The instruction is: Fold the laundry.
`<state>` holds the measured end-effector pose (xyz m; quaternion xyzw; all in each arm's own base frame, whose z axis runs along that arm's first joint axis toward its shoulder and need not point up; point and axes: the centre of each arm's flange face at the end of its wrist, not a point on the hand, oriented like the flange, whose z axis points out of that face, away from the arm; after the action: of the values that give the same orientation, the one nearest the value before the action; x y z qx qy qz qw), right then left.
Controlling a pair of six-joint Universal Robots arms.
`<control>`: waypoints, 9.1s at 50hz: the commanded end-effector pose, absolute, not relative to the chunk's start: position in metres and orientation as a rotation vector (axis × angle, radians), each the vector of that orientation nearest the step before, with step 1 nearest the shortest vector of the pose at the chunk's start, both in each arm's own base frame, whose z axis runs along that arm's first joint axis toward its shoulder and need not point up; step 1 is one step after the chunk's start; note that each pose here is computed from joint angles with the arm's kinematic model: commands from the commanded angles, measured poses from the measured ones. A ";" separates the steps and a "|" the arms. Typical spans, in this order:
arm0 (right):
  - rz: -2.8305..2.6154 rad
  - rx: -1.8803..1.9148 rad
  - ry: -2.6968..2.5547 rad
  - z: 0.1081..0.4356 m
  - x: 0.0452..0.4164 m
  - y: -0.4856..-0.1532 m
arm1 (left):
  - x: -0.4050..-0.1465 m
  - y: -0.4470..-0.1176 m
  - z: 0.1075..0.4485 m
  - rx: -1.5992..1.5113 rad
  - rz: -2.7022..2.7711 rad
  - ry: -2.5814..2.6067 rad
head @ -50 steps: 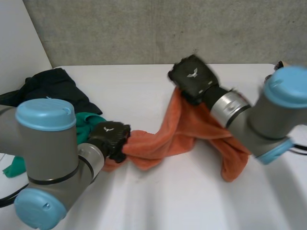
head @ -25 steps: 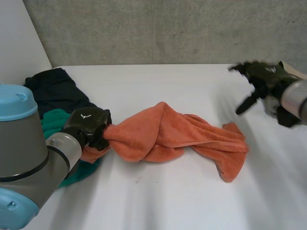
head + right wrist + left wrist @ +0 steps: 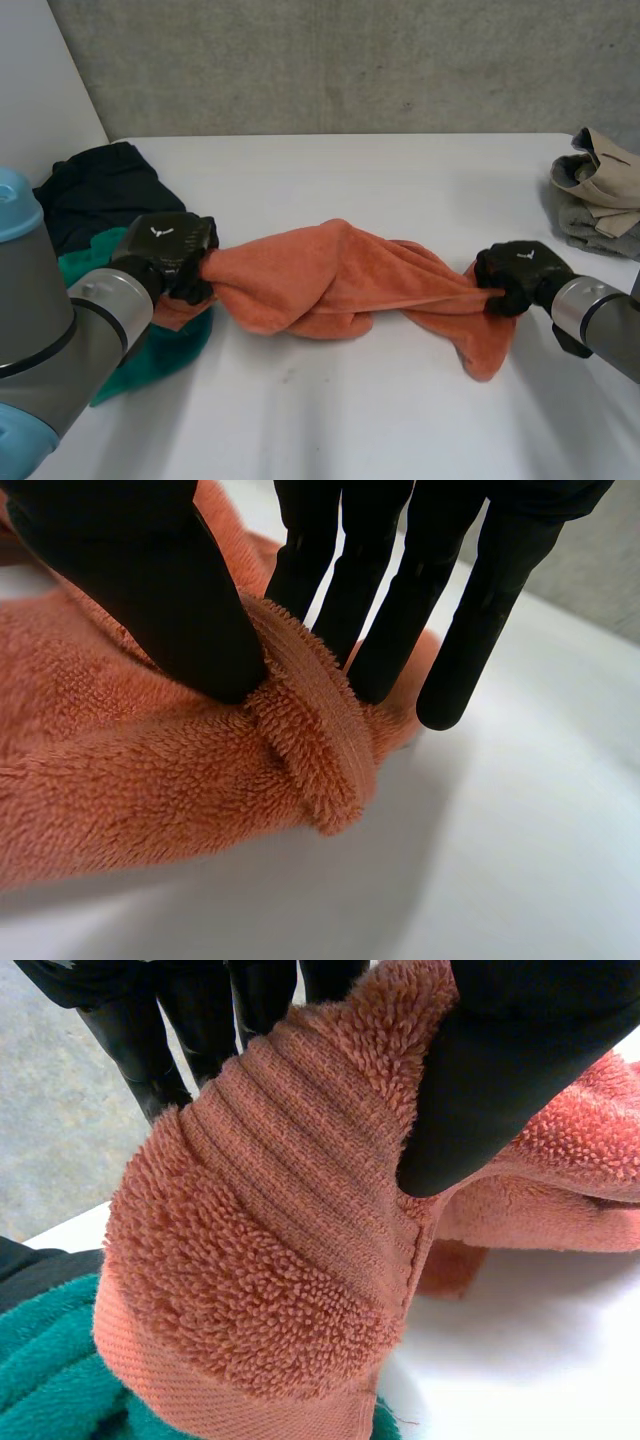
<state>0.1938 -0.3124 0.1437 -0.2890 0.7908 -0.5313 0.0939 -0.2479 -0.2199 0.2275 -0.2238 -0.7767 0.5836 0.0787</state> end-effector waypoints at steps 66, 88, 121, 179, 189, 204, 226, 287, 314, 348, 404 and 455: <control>-2.070 -0.972 2.140 0.193 0.203 -0.357 | -0.276 -0.329 0.156 -0.696 1.870 -2.079; -1.936 -0.862 2.421 0.161 0.160 -0.354 | -0.232 -0.266 0.206 -0.795 1.839 -2.219; -1.876 -0.882 2.434 0.149 0.165 -0.341 | -0.183 -0.360 0.117 -0.812 1.725 -2.370; -1.897 -0.917 2.354 0.163 0.178 -0.329 | -0.244 -0.240 0.175 -0.940 1.603 -2.125; -1.903 -0.903 2.365 0.164 0.174 -0.331 | -0.248 -0.253 0.137 -0.930 1.499 -2.318; -1.895 -0.900 2.373 0.162 0.171 -0.332 | -0.259 -0.315 0.127 -0.984 1.632 -2.318; -1.988 -1.040 2.347 0.215 0.171 -0.328 | -0.259 -0.310 0.204 -0.929 1.713 -2.246; -2.652 -0.848 1.595 0.307 0.239 -0.390 | -0.217 -0.410 0.279 -0.357 2.101 -1.858; -1.932 -1.086 2.274 0.148 0.213 -0.337 | -0.208 -0.320 0.175 -0.808 1.795 -2.337; -1.878 -1.110 2.304 0.137 0.211 -0.323 | -0.188 -0.317 0.125 -0.911 1.642 -2.495; -1.838 -1.205 2.314 0.119 0.214 -0.320 | -0.205 -0.373 0.142 -1.108 2.062 -2.120; -1.815 -1.211 2.324 0.112 0.216 -0.321 | -0.241 -0.436 0.102 -1.165 2.020 -1.973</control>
<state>0.2151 -0.3210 0.1140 -0.3785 0.7286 -0.5704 -0.0236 -0.2366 -0.4262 0.1125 -0.3757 -0.6426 0.6666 0.0385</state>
